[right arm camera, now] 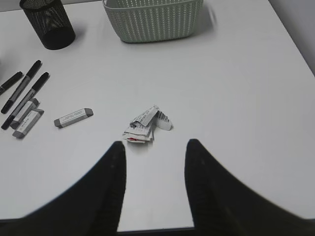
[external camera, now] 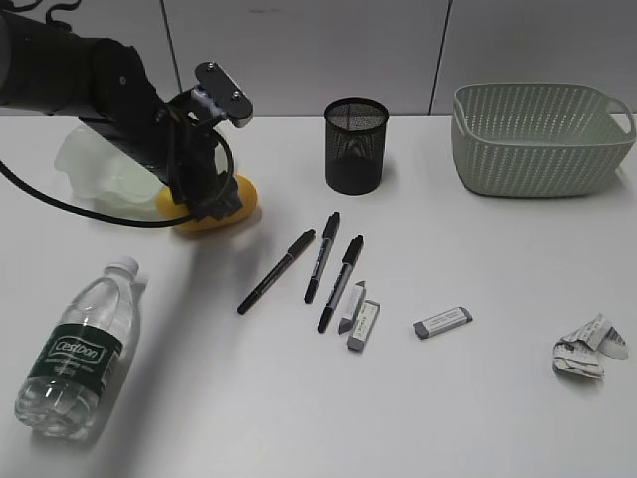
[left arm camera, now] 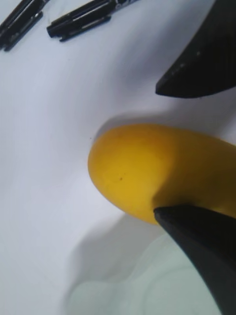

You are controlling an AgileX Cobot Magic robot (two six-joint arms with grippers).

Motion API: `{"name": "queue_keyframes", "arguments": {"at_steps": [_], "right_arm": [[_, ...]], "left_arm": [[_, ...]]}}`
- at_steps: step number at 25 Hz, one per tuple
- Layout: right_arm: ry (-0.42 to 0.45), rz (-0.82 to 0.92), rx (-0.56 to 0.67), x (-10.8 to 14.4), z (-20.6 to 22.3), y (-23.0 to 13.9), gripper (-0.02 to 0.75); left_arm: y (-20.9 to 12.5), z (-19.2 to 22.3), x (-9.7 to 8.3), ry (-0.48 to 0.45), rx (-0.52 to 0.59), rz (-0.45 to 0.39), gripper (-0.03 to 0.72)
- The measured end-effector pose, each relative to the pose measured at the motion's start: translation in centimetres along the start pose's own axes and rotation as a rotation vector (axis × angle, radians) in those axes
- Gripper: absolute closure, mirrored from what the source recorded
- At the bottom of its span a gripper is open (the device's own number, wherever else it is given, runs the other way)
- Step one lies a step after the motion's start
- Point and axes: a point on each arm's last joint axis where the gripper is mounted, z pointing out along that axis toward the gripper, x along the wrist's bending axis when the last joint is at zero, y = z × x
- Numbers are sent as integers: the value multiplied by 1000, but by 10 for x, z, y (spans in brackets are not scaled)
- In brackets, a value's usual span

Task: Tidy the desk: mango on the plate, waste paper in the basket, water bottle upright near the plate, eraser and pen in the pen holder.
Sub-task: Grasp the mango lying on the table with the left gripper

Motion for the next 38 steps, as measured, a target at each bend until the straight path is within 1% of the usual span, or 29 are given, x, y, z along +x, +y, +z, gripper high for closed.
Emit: {"name": "queue_keyframes", "arguments": {"at_steps": [4,9,11,12,16,21,23,24,26,28,30,38], "right_arm": [[0,0,0,0,0,0,409],[0,0,0,0,0,0,409],[0,0,1,0,0,0,409],[0,0,1,0,0,0,409],[0,0,1,0,0,0,409],[0,0,1,0,0,0,409],[0,0,1,0,0,0,409],[0,0,1,0,0,0,409],[0,0,1,0,0,0,409],[0,0,1,0,0,0,409],[0,0,0,0,0,0,409],[0,0,0,0,0,0,409]], "left_arm": [[-3,-2,-3,-39,49,0,185],[-4,-15,-15,-153,112,-65,203],[-10,-15,-19,-176,149,-67,207],[-11,-16,-18,-165,145,-59,207],[-3,-25,-10,-88,70,-34,209],[5,-28,-11,-54,21,-20,209],[11,-31,-9,-19,-26,-5,207],[14,-33,-8,1,-50,3,200],[19,-35,-5,32,-81,23,153],[22,-37,-3,43,-93,30,107],[25,-39,-1,50,-104,31,88],[28,-40,0,56,-115,32,79]]}}
